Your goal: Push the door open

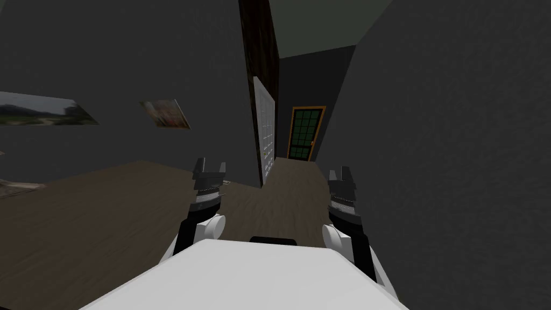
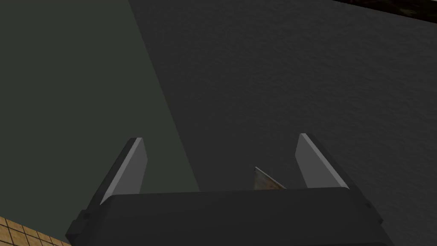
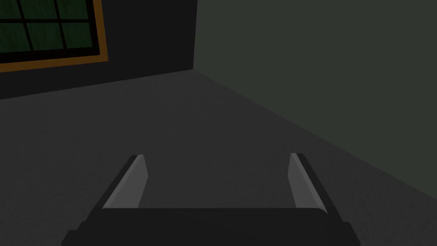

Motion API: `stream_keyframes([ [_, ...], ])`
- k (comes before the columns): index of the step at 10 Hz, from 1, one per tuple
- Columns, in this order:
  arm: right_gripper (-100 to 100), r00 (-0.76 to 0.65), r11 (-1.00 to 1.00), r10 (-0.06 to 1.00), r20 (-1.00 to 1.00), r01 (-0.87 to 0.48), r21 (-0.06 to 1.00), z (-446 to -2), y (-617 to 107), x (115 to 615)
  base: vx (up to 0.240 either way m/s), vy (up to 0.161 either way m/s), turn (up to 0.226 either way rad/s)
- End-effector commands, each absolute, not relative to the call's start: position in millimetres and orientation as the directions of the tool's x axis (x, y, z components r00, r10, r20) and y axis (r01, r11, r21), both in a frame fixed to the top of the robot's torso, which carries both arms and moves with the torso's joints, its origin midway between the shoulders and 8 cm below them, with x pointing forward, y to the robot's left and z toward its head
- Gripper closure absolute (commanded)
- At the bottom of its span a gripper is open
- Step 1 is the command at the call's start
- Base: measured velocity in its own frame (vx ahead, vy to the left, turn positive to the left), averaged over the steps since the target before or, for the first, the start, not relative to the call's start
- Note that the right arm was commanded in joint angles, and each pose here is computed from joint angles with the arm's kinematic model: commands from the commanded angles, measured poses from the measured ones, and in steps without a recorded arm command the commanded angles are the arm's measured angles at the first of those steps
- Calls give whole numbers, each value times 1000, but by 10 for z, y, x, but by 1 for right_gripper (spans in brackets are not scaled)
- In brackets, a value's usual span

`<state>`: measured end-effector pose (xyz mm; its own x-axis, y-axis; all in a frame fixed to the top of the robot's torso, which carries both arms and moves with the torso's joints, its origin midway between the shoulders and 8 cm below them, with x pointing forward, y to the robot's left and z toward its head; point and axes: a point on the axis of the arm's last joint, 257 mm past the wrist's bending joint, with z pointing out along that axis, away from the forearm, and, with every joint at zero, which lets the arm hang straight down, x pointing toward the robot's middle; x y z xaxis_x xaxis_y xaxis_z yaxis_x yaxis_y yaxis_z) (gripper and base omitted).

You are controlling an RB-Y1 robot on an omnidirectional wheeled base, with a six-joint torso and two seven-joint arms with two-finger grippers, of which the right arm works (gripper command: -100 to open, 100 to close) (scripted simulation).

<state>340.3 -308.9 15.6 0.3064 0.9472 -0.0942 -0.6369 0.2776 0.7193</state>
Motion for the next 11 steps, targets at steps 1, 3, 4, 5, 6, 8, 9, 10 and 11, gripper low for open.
stream_keyframes([
  [1,-100,305,266,948,-88,-613,743,56,-3152,3464,50,-1,102],
  [3,-100,304,248,950,-77,-578,778,-96,-3244,3549,117,-22,139],
  [4,-100,304,244,950,-75,-569,786,-134,-3266,3569,110,-16,60],
  [5,-100,303,234,950,-69,-550,802,-210,-3311,3609,110,-15,79],
  [6,-100,304,223,951,-63,-529,819,-300,-3362,3652,119,-5,120],
  [8,-100,305,199,951,-49,-487,850,-471,-3456,3727,118,-23,145],
  [9,-100,305,183,951,-39,-459,869,-586,-3517,3773,113,-7,105],
  [10,-100,306,175,952,-35,-445,878,-645,-3546,3795,101,-19,111],
  [11,-100,306,166,952,-30,-430,888,-708,-3578,3818,88,-18,87],
])
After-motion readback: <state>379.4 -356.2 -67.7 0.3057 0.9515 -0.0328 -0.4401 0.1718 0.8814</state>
